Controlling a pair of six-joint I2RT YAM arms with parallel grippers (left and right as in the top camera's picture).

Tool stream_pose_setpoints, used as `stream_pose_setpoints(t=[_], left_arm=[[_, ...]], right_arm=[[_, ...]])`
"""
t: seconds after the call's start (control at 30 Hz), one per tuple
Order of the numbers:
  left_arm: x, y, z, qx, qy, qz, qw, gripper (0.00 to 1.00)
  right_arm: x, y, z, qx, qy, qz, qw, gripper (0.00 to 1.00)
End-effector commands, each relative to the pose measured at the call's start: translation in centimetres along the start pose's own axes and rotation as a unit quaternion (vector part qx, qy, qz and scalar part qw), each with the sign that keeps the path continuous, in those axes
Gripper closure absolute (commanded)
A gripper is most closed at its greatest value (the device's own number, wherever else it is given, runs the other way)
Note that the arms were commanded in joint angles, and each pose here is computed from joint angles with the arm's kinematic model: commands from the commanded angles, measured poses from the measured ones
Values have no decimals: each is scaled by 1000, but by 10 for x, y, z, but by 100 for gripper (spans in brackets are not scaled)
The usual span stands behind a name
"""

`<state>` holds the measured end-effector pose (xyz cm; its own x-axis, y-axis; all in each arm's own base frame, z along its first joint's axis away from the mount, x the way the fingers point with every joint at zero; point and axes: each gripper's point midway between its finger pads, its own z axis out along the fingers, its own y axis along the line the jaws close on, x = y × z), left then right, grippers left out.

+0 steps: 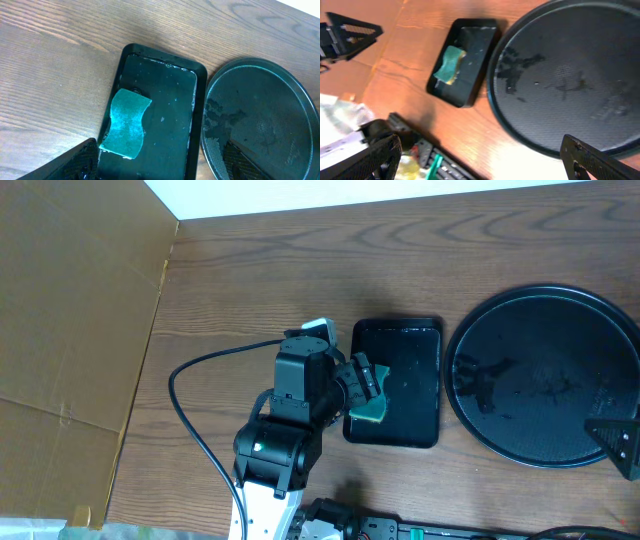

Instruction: Clean dirty plates on tray and stack at the side

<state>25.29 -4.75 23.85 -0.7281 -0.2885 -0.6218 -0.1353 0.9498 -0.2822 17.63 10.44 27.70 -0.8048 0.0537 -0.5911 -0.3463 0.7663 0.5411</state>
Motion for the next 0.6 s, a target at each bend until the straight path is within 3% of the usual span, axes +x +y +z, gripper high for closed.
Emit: stream_pose_setpoints(t=[0.0,0.23,0.37,0.57], left_arm=[[-7,-1,-4,0,-10,0,1000,20],[-7,-1,-4,1,-10,0,1000,20],[-7,-1,-4,0,-10,0,1000,20],[-7,-1,-4,1,-10,0,1000,20]], right_arm=[[-10,-5,-2,30,-24,-67,997,1],[-43,7,-1,32,-154,-290,944,1],[-32,7,-7,50,-211,-332,918,1],[-16,-37,0,141,-259,-334,895,1]])
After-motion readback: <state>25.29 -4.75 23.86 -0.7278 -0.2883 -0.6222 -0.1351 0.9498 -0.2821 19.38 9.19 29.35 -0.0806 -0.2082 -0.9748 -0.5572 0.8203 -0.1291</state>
